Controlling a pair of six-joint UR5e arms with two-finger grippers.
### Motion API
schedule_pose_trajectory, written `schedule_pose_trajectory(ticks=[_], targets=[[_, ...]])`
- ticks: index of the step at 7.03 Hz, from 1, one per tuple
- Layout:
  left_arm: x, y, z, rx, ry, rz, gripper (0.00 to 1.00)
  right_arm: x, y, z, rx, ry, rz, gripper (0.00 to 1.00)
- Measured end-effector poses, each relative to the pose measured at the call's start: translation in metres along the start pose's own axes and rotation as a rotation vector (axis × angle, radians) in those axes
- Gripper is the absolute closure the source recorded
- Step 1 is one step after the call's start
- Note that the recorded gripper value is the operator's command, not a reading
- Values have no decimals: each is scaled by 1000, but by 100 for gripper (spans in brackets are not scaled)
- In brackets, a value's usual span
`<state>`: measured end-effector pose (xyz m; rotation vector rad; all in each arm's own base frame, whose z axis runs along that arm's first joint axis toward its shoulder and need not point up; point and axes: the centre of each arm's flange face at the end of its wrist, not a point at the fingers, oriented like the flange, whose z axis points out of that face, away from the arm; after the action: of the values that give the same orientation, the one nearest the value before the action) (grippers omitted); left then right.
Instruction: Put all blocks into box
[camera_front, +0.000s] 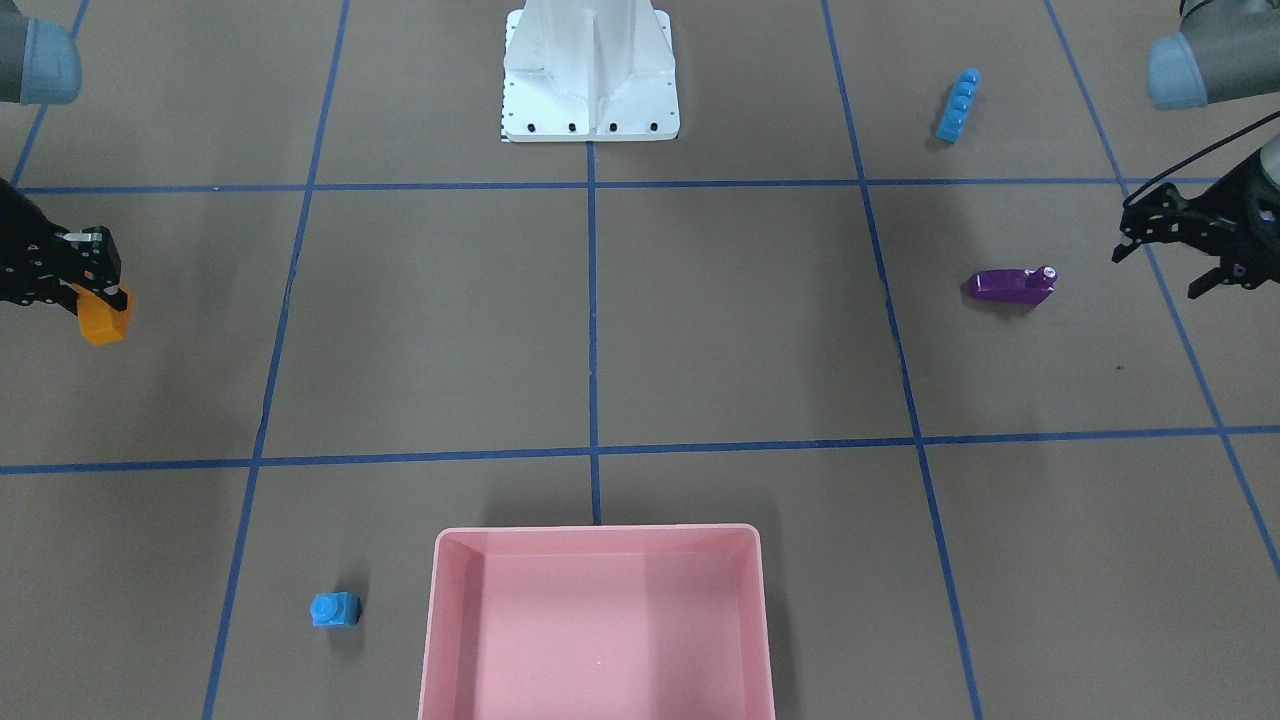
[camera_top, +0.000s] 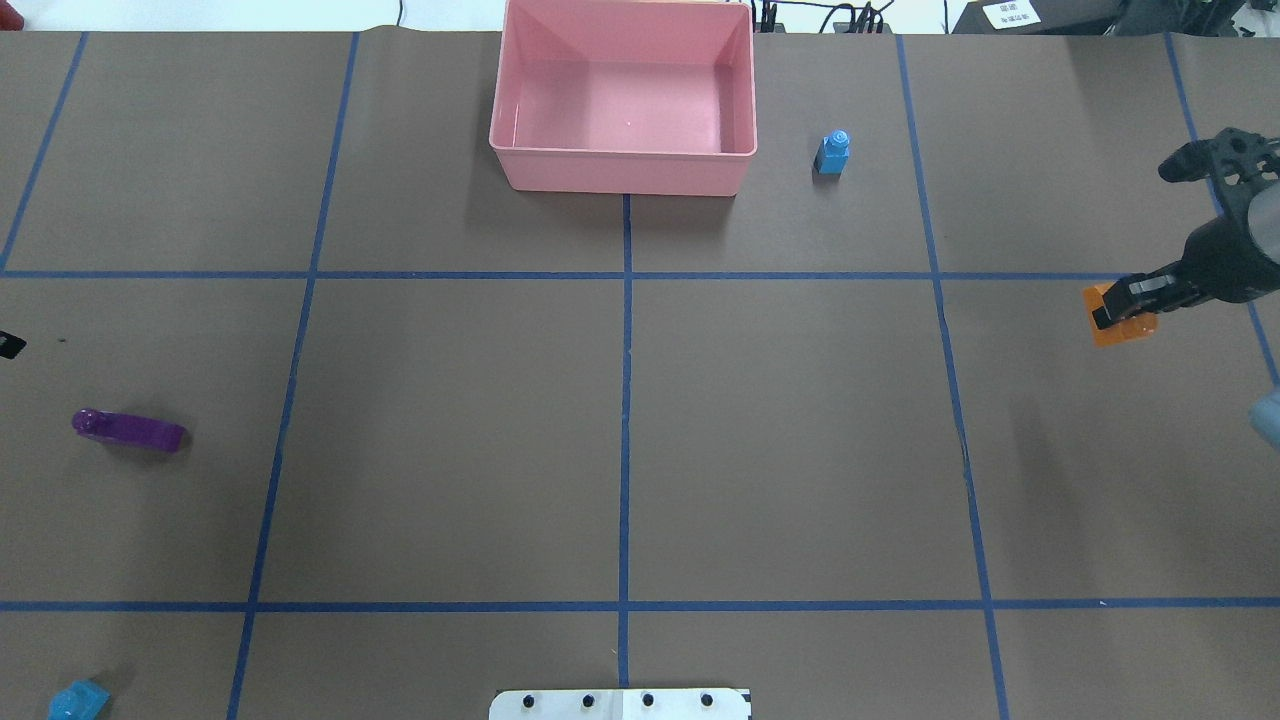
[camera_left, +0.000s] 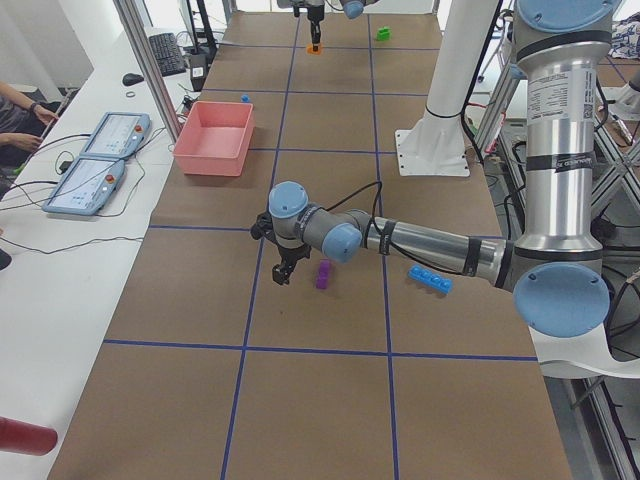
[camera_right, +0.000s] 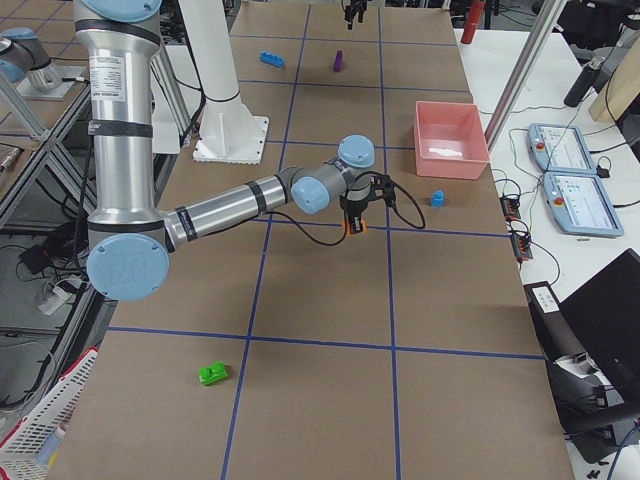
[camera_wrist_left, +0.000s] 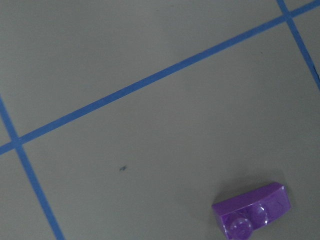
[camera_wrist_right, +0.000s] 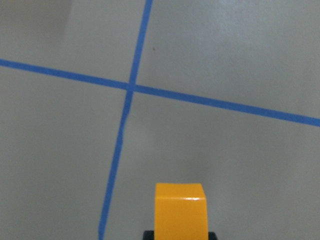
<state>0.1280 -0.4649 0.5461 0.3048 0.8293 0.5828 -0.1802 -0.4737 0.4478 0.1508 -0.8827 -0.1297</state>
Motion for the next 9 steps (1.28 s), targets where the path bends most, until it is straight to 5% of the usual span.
schedule_pose_trajectory(ticks=[4,9], targets=[[42,4,47,-46,12,329,0,-89,-62,-46,100,-116,148,100],[80,0,88,-93,-34,437,0,-163,-98,-64,123,-196,256,100]])
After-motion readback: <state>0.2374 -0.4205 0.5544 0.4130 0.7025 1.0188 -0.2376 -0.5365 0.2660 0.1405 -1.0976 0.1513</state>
